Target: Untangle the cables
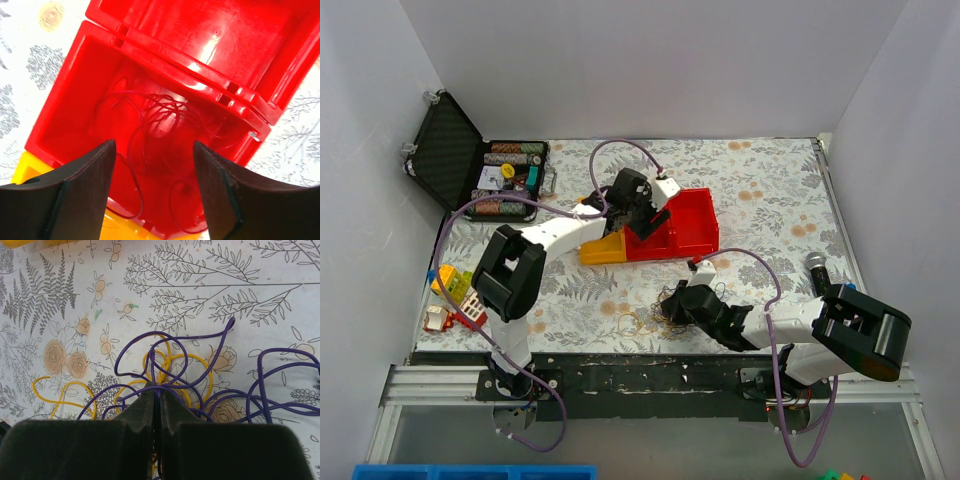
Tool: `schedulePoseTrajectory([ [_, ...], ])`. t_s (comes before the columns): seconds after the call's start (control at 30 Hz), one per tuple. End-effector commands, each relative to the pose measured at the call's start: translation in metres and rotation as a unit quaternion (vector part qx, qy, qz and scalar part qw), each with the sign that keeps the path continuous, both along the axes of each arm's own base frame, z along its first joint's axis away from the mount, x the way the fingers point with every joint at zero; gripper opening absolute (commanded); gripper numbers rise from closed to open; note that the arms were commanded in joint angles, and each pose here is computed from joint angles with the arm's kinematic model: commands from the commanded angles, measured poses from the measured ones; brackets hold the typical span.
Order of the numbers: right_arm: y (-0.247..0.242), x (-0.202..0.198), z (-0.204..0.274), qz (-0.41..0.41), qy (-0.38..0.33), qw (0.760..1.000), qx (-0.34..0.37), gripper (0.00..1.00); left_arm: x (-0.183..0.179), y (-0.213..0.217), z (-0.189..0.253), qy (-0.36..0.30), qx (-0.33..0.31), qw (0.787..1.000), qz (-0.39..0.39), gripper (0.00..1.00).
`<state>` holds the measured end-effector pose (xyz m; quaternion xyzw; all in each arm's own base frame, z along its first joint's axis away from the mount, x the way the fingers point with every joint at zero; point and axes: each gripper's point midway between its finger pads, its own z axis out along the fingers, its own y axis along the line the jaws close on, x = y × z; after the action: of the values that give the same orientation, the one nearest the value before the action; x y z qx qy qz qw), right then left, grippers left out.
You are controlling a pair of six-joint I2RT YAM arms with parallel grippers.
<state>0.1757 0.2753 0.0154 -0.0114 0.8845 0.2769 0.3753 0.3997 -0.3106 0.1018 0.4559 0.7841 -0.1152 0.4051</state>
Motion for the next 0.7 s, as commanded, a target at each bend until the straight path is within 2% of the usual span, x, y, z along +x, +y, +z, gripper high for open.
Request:
schedulePoseTrajectory([
  [0.0,-0.071,-0.052,-0.071,0.04,0.104,0.979,-0.174,0.01,-0.014,0.001,0.045,0.026,-0.024,0.999,-0.004,0.68],
  [0.1,-0.07,-0.051,-0.066,0.039,0.098,0.98,-0.169,0.01,-0.016,0.003,0.074,0.023,-0.033,0.999,0.0,0.77],
  [0.23,-0.072,-0.05,-0.064,0.037,0.093,0.98,-0.17,0.01,-0.015,0.013,0.107,-0.003,-0.041,0.999,0.023,0.79],
  [0.3,-0.071,-0.049,-0.061,0.037,0.091,0.981,-0.167,0.01,-0.014,0.02,0.106,-0.014,-0.037,0.998,0.041,0.79],
  [0.43,-0.07,-0.047,-0.057,0.036,0.085,0.982,-0.167,0.01,-0.006,0.04,0.075,-0.034,-0.01,0.995,0.091,0.79],
  [0.67,-0.065,-0.042,-0.045,0.034,0.073,0.985,-0.153,0.01,0.019,0.036,0.039,-0.054,0.012,0.993,0.104,0.79],
])
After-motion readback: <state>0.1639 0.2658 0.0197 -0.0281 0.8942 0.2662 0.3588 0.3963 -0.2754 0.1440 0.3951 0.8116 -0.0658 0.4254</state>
